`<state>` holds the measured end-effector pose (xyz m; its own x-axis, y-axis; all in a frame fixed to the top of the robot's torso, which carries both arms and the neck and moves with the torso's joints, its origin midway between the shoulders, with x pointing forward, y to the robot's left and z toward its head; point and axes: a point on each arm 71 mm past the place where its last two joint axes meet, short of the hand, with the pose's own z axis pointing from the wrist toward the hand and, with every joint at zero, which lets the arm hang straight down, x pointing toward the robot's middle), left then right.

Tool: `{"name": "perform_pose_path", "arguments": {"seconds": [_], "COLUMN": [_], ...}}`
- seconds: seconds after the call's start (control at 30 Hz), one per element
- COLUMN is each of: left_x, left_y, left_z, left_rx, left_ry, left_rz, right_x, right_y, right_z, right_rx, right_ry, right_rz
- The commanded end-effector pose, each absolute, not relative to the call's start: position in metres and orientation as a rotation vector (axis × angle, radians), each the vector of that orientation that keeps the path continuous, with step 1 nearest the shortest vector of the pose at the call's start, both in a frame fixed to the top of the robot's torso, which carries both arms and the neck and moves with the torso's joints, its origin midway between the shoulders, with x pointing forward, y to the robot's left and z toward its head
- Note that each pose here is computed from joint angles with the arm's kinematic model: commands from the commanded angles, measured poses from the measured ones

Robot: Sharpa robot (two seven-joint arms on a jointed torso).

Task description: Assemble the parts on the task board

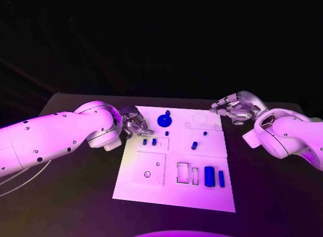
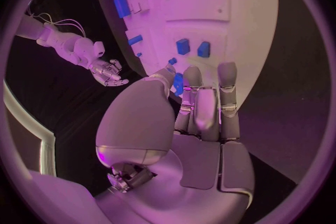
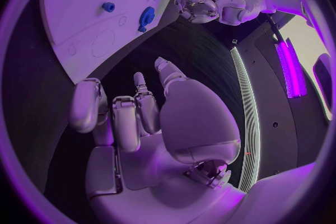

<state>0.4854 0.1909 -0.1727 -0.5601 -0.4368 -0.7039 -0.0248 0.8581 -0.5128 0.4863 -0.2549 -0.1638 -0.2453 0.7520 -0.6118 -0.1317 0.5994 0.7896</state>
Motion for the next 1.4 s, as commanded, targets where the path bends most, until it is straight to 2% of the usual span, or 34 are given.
{"name": "perform_pose_path", "arguments": {"seconds": [0.03, 0.23, 0.53, 0.87, 1.4], "left_x": [0.487, 0.485, 0.482, 0.487, 0.497], "left_y": [0.176, 0.157, 0.14, 0.129, 0.118], "left_z": [-0.157, -0.15, -0.162, -0.177, -0.193], "left_rx": [-0.322, -0.121, 0.155, 0.334, 0.375], "left_ry": [1.913, 1.748, 1.65, 1.664, 1.725], "left_rz": [-0.825, -0.907, -0.835, -0.702, -0.616], "right_x": [0.486, 0.487, 0.487, 0.487, 0.486], "right_y": [-0.254, -0.254, -0.255, -0.254, -0.253], "right_z": [-0.164, -0.164, -0.165, -0.165, -0.164], "right_rx": [0.521, 0.522, 0.523, 0.521, 0.518], "right_ry": [1.608, 1.607, 1.607, 1.603, 1.602], "right_rz": [0.914, 0.915, 0.915, 0.919, 0.924]}}
